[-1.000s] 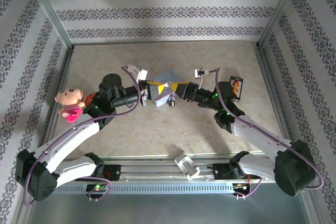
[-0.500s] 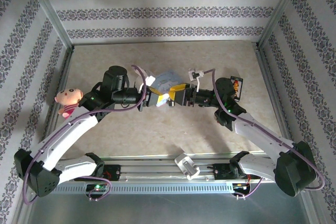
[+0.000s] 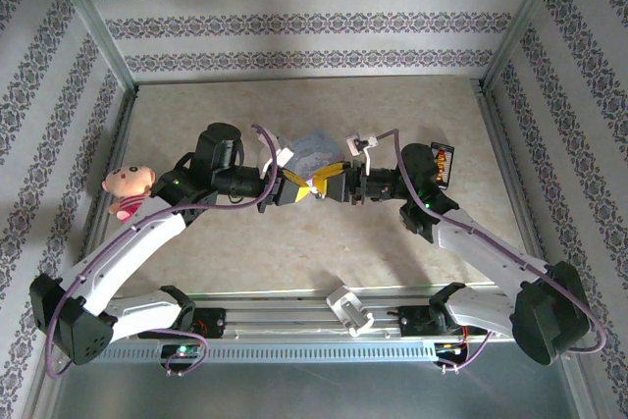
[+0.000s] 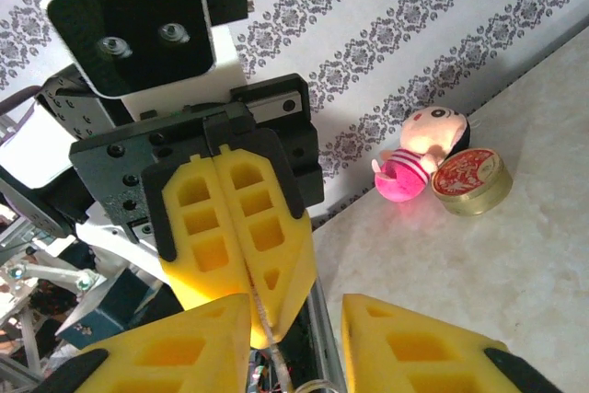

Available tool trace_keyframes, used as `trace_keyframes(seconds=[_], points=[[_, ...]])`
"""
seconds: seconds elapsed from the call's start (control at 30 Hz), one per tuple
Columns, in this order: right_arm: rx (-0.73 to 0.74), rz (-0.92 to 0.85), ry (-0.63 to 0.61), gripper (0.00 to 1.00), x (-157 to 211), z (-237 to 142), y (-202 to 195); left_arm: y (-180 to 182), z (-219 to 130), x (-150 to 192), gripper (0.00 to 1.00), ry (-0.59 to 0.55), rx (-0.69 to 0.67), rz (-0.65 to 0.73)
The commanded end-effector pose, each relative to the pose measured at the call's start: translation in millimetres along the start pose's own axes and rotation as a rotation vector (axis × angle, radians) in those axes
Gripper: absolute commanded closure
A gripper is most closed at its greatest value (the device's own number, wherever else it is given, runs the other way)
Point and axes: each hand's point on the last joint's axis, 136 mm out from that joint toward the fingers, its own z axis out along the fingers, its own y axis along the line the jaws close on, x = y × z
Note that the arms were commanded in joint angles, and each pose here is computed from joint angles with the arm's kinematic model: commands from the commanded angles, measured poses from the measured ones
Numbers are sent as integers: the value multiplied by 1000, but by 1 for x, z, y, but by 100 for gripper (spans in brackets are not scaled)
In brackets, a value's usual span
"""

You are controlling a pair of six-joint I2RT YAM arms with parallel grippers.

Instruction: Unlock a padlock with a key

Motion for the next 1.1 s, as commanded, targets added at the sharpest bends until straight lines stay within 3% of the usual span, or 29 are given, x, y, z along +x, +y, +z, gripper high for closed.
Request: trace_keyframes(seconds=[0.0, 0.23, 1.07], points=[[-71, -60, 14, 72, -6, 6, 17, -5, -3, -7, 100, -32, 32, 40], [-89, -52, 34, 77, -3, 9, 17, -2, -4, -6, 100, -36, 8, 35], [-88, -23, 49, 76, 5, 9, 14, 1, -13, -11, 100, -76, -14, 24]])
